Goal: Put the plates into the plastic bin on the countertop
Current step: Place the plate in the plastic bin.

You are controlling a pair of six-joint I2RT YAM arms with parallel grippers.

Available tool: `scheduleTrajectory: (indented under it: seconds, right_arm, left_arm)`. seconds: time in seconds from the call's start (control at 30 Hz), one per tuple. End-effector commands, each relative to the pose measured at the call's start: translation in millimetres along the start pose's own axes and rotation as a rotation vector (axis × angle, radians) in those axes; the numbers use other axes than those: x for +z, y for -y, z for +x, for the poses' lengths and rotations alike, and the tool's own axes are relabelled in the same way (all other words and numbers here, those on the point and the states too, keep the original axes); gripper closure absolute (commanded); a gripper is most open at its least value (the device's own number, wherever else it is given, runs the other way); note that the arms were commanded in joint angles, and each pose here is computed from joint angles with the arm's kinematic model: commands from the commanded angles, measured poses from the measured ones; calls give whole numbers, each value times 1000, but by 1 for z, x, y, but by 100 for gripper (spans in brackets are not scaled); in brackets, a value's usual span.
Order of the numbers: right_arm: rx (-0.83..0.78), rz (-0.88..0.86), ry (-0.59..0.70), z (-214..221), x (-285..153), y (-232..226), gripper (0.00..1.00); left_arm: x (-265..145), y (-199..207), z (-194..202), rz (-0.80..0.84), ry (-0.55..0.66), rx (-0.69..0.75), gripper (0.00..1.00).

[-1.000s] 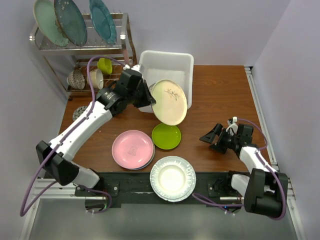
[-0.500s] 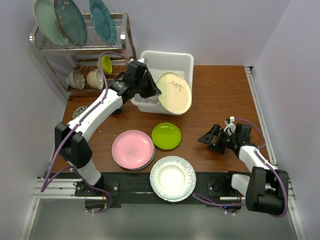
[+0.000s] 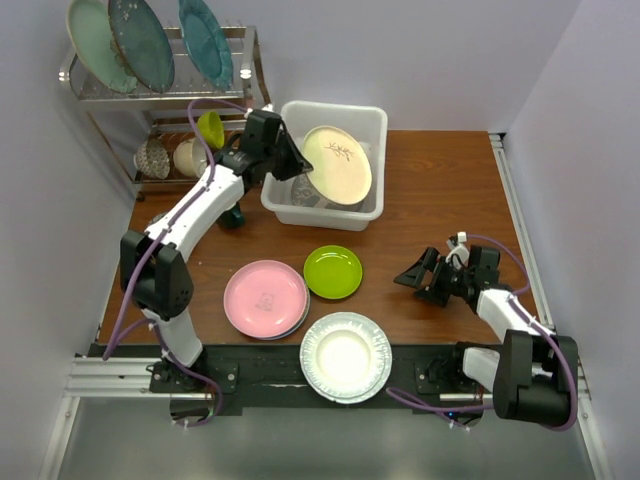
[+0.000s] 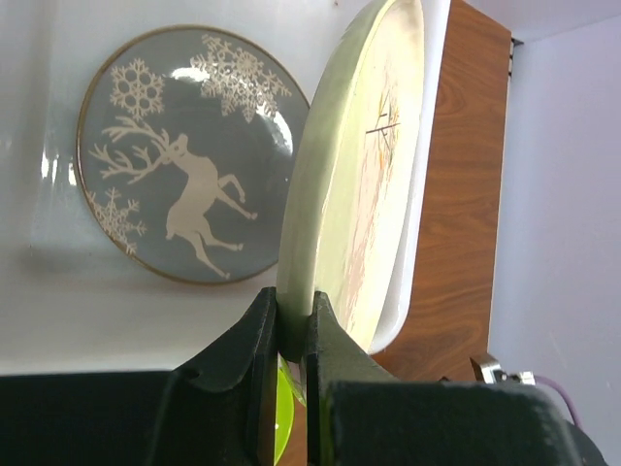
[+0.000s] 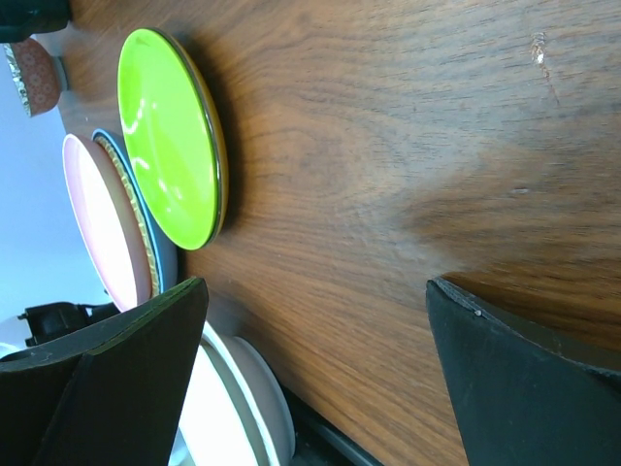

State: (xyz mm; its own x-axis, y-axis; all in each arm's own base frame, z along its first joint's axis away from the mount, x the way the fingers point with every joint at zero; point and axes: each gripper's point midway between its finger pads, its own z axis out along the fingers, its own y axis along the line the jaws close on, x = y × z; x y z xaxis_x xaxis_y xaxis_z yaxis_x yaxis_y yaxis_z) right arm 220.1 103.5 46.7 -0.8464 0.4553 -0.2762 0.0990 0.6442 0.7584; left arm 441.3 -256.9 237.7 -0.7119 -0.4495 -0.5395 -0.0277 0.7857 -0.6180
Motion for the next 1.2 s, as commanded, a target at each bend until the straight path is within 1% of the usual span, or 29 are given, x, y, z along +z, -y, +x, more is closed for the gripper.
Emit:
scheduleTrajectory:
  seconds: [0.0, 0.13, 0.17, 0.23, 0.4, 0.6, 0.87, 1.0, 1.17]
  right_arm:
    - [-51, -5, 25, -12, 1, -5, 1]
    - [-52, -2, 24, -13, 2, -5, 1]
    - [-51, -2, 23, -12, 2, -5, 1]
    - [-52, 0, 25, -13, 2, -4, 1]
    - [-56, -12, 19, -12, 3, -6, 1]
    - [-53, -10, 17, -12, 3, -6, 1]
    - [-53, -3, 10, -10, 4, -5, 1]
    - [-55, -2, 5, -9, 5, -4, 1]
    - [-54, -5, 0, -8, 5, -5, 1]
  left_arm:
    - [-19, 64, -63, 216, 183, -17, 100]
    - [3, 51, -61, 173, 164, -17, 100]
    - [6, 54, -63, 181, 166, -8, 100]
    - [21, 46, -57, 157, 137, -4, 100]
    - [40, 43, -58, 141, 127, 3, 100]
    - [67, 25, -47, 97, 89, 12, 100]
    - [84, 11, -37, 61, 52, 30, 100]
    - [92, -5, -23, 10, 12, 31, 100]
    - [98, -18, -10, -14, -32, 52, 100]
